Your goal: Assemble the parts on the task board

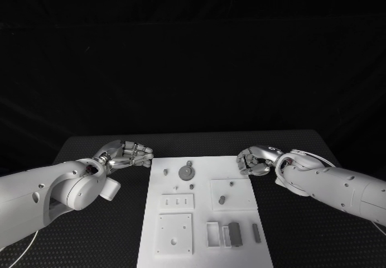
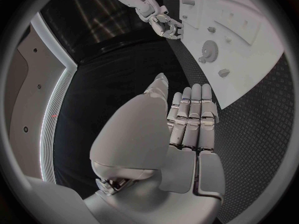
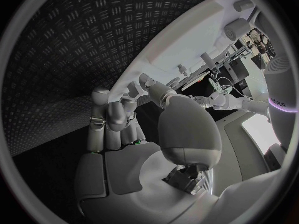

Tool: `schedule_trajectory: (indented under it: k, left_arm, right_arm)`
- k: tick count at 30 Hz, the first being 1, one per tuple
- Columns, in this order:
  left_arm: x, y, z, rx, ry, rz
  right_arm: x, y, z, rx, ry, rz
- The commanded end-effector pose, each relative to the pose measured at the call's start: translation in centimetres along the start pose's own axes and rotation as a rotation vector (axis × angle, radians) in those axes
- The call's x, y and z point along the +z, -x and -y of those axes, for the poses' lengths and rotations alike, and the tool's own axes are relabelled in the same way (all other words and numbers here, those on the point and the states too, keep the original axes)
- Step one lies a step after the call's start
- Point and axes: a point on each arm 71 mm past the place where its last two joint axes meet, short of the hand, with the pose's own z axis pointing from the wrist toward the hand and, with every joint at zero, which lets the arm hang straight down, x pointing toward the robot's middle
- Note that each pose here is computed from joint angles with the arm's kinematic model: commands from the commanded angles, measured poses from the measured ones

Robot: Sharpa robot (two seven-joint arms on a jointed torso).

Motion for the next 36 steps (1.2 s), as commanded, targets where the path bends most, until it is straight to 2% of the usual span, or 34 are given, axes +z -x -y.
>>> schedule_trajectory:
  k: [1,23,27,32,36]
  left_arm:
    - [0.01,-0.22,0.16,0.000,-0.014,-0.018]
    - [-0.03,-0.12,0.12,0.000,-0.012,-0.016]
    - [-0.04,-0.11,0.11,0.000,-0.011,-0.015]
    - [-0.06,-0.32,0.09,-0.001,-0.002,-0.020]
    - [-0.06,-0.60,-0.04,0.020,0.025,-0.031]
  right_arm:
    - [0.1,-0.1,-0.1,-0.003,0.004,0.009]
    - [0.1,-0.4,0.0,-0.016,-0.008,0.008]
    - [0.1,-0.3,0.0,-0.019,-0.004,0.023]
    - [0.2,-0.2,-0.5,-0.023,-0.001,0.045]
    - [0.1,-0.4,-1.5,-0.064,0.016,0.030]
